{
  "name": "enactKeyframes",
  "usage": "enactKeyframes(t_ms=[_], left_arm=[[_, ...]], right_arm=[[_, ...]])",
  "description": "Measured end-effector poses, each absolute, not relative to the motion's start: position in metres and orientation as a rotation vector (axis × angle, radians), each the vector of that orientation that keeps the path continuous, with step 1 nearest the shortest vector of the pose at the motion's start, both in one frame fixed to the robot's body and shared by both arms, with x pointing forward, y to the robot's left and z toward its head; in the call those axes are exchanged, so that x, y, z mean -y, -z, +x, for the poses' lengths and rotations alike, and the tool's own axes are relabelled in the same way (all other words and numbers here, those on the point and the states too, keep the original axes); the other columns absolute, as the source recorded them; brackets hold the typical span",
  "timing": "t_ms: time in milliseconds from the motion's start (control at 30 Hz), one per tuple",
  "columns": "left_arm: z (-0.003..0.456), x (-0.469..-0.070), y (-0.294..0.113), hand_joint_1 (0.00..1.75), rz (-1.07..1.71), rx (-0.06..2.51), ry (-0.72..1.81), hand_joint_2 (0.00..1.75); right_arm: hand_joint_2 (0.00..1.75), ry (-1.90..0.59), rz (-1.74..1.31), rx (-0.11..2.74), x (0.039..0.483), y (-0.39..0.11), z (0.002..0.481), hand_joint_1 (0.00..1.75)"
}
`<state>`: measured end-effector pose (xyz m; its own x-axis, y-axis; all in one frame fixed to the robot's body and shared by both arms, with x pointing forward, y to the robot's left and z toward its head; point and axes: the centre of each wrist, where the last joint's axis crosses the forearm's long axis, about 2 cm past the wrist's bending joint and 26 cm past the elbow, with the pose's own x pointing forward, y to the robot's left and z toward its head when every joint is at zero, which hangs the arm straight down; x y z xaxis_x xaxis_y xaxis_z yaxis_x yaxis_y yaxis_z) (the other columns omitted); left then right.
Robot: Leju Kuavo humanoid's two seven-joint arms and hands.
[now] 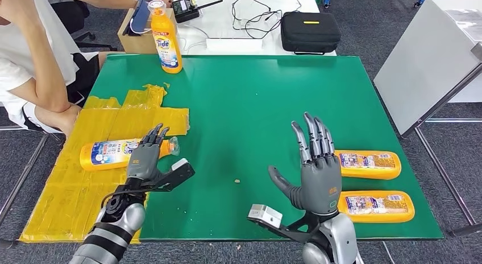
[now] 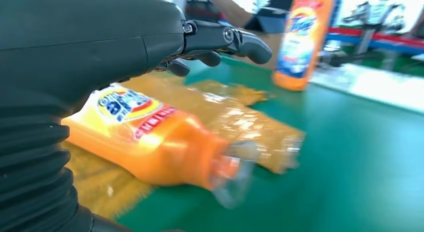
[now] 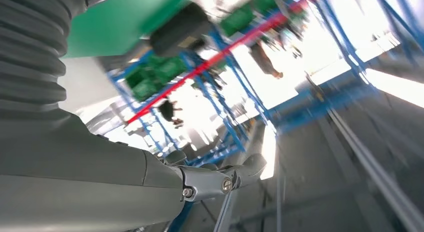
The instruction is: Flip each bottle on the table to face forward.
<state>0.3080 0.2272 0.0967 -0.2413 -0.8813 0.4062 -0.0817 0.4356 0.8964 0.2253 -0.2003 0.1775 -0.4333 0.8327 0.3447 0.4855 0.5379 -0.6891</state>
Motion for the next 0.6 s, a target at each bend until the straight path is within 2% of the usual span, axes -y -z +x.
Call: enactKeyframes(t_ms=[167, 400, 600], left_arm=[[0.280, -0.217, -0.115, 0.00, 0.711, 1.763, 0.863, 1.75], [0.251, -0.207, -0.131, 0.00, 0.564, 1.937, 0.723, 1.75], [0.241, -0.203, -0.138, 0.00, 0.326, 2.001, 0.624, 1.75]], right_arm=[[1.75, -0.876, -1.192, 1.860, 0.232, -0.159, 0.234, 0.00], [1.75, -1.021, -1.197, 1.655, 0.283, -0.142, 0.249, 0.00], [1.75, -1.091, -1.236, 1.513, 0.341, -0.131, 0.262, 0.00]])
